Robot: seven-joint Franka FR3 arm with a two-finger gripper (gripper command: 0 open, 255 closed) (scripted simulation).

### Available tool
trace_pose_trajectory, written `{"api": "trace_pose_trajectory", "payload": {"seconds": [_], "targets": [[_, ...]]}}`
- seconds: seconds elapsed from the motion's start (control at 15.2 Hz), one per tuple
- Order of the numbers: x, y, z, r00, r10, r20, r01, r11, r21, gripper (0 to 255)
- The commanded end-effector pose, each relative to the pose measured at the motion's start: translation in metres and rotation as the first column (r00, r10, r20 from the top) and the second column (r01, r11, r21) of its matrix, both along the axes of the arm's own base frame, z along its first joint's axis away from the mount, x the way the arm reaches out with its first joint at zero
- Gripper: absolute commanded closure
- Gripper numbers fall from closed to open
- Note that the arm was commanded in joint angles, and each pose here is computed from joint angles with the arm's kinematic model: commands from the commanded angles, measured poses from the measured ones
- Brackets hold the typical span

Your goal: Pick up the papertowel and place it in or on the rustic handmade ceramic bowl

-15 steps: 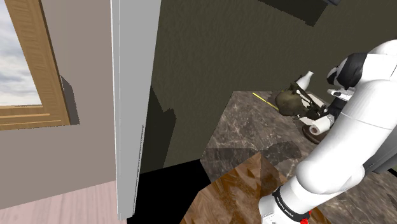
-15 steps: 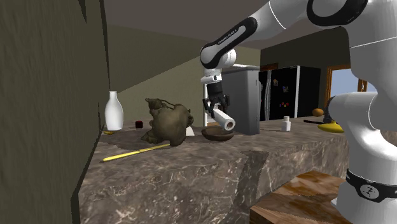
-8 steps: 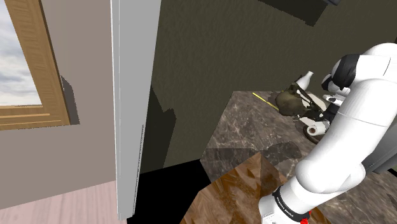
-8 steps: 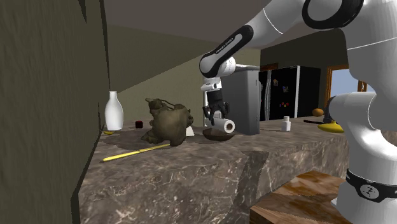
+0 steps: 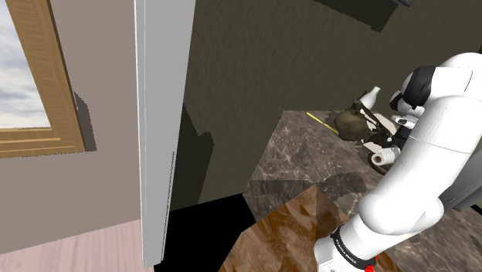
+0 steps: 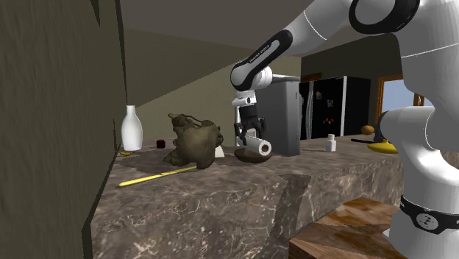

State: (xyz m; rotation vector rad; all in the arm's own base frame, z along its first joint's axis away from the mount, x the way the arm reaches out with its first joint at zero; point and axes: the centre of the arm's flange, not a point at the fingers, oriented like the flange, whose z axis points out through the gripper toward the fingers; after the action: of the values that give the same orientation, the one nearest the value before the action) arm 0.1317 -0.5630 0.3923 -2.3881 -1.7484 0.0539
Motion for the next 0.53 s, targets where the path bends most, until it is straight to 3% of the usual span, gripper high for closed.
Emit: {"api": "trace_pose_trajectory", "payload": {"seconds": [0.0,0.26,0.46], "targets": [[0.000,0.000,0.000,1.000,0.000,0.000,0.000,1.000,0.000,0],[0.000,0.000,0.000,1.000,0.000,0.000,0.000,1.000,0.000,0],[0.005,-0.005,0.039,1.000,0.000,0.000,0.000,1.000,0.000,0]]}}
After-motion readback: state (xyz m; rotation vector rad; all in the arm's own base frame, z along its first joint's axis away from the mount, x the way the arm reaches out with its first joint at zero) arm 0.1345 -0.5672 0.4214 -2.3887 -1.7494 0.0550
